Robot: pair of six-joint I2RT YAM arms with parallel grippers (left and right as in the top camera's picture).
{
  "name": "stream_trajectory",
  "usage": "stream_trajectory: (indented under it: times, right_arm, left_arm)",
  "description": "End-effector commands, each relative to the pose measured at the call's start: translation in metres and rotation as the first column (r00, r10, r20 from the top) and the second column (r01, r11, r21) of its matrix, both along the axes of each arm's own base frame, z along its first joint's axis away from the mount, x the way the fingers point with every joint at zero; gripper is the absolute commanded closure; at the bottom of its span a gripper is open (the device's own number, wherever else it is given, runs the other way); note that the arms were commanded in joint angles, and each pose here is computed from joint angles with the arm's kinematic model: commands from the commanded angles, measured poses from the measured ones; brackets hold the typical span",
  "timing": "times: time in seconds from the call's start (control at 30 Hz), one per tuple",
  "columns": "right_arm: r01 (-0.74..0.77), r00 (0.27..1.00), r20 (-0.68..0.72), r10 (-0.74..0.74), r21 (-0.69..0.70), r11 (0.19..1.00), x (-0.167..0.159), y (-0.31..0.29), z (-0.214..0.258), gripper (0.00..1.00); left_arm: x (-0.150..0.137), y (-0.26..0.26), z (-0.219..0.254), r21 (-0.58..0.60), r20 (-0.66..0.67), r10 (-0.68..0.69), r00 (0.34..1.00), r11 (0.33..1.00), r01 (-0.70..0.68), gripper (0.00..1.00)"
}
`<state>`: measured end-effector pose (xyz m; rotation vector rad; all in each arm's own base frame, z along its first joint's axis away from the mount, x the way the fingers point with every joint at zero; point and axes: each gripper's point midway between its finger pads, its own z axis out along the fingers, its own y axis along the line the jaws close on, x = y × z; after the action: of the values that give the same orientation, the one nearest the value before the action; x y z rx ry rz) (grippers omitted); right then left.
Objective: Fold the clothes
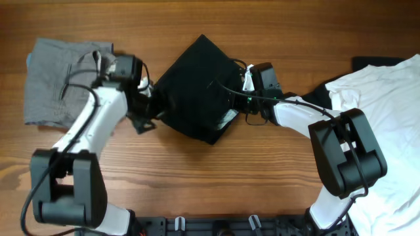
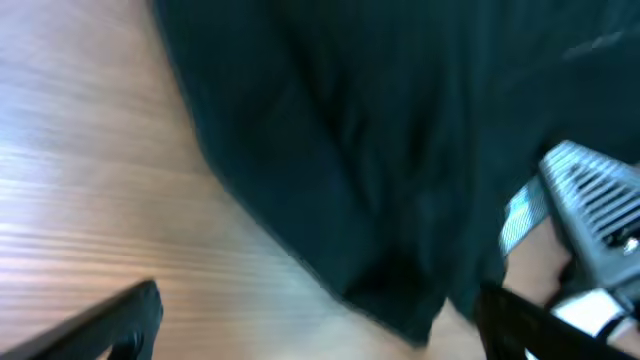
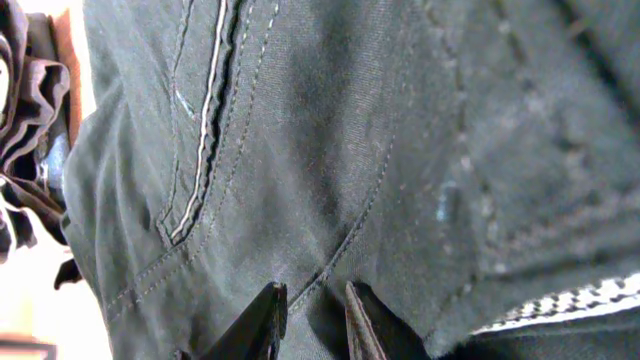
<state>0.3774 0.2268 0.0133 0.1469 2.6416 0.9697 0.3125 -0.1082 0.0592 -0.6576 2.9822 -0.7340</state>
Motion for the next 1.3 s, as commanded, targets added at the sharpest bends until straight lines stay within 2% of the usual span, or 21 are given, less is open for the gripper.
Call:
stream_trajectory:
  times: [0.0, 0.13, 0.23, 0.53, 0.63, 0.67, 0.73, 0.8, 0.87, 0.97, 1.07, 1.2, 1.27]
  right_arm:
    - [-0.002, 0.998, -0.064, 0.001, -0.015, 1.0, -0.011, -0.001, -0.019, 0.75]
    - [-0.002, 0.998, -0.064, 0.001, -0.015, 1.0, -0.011, -0.001, -0.019, 0.74]
    - [-0.002, 0.998, -0.065, 0.001, -0.015, 1.0, -0.011, -0.002, -0.019, 0.74]
    - [-0.007, 0.997, -0.079, 0.006, -0.013, 1.0, -0.014, -0.001, -0.02, 0.75]
    - [-0.015, 0.996, -0.092, 0.015, -0.006, 1.0, -0.017, 0.0, -0.021, 0.74]
    - [-0.016, 0.995, -0.096, 0.015, -0.007, 1.0, -0.018, 0.0, -0.021, 0.75]
    - [-0.032, 0.994, -0.103, 0.033, 0.011, 0.999, -0.021, 0.002, -0.02, 0.76]
    - [-0.058, 0.992, -0.111, 0.063, 0.045, 0.997, -0.025, 0.007, -0.015, 0.76]
    - [-0.114, 0.989, -0.091, 0.12, 0.072, 0.991, -0.031, 0.012, -0.005, 0.75]
    - [-0.203, 0.978, -0.037, 0.204, 0.035, 0.979, -0.043, 0.008, 0.019, 0.75]
    - [-0.191, 0.981, 0.014, 0.192, -0.052, 0.98, -0.049, -0.008, 0.049, 0.75]
    - [-0.136, 0.977, 0.147, 0.151, -0.109, 0.985, -0.048, -0.023, 0.102, 0.74]
    - [-0.138, 0.966, 0.207, 0.157, -0.102, 0.985, -0.049, -0.023, 0.122, 0.74]
  left_arm:
    - [-0.022, -0.032, -0.026, -0.237, -0.088, 0.052, 0.995, 0.969, -0.071, 0.0]
    - [-0.015, -0.031, -0.039, -0.237, -0.025, 0.069, 0.997, 0.969, -0.073, 0.0]
    - [-0.002, -0.026, -0.048, -0.203, -0.021, 0.156, 0.988, 0.967, -0.157, 0.0]
    - [0.036, -0.065, -0.099, -0.252, 0.034, 0.202, 0.979, 0.95, -0.187, 0.01]
    - [0.047, -0.07, -0.105, -0.268, 0.087, 0.198, 0.976, 0.949, -0.169, 0.17]
    - [0.049, -0.068, -0.106, -0.259, 0.103, 0.201, 0.974, 0.951, -0.169, 0.28]
    - [0.051, -0.067, -0.106, -0.239, 0.149, 0.159, 0.976, 0.964, -0.121, 0.64]
    - [0.048, -0.068, -0.107, -0.22, 0.185, 0.096, 0.978, 0.974, -0.054, 0.89]
    - [0.042, -0.071, -0.104, -0.243, 0.199, 0.032, 0.979, 0.97, 0.017, 0.96]
    - [0.036, -0.073, -0.08, -0.338, 0.229, -0.035, 0.973, 0.934, 0.113, 0.96]
    - [0.042, -0.051, -0.052, -0.303, 0.299, -0.054, 0.953, 0.941, 0.149, 0.96]
    - [0.072, -0.017, 0.037, -0.256, 0.459, -0.023, 0.888, 0.954, 0.156, 0.96]
    - [0.094, -0.001, 0.096, -0.245, 0.582, 0.032, 0.812, 0.96, 0.138, 0.96]
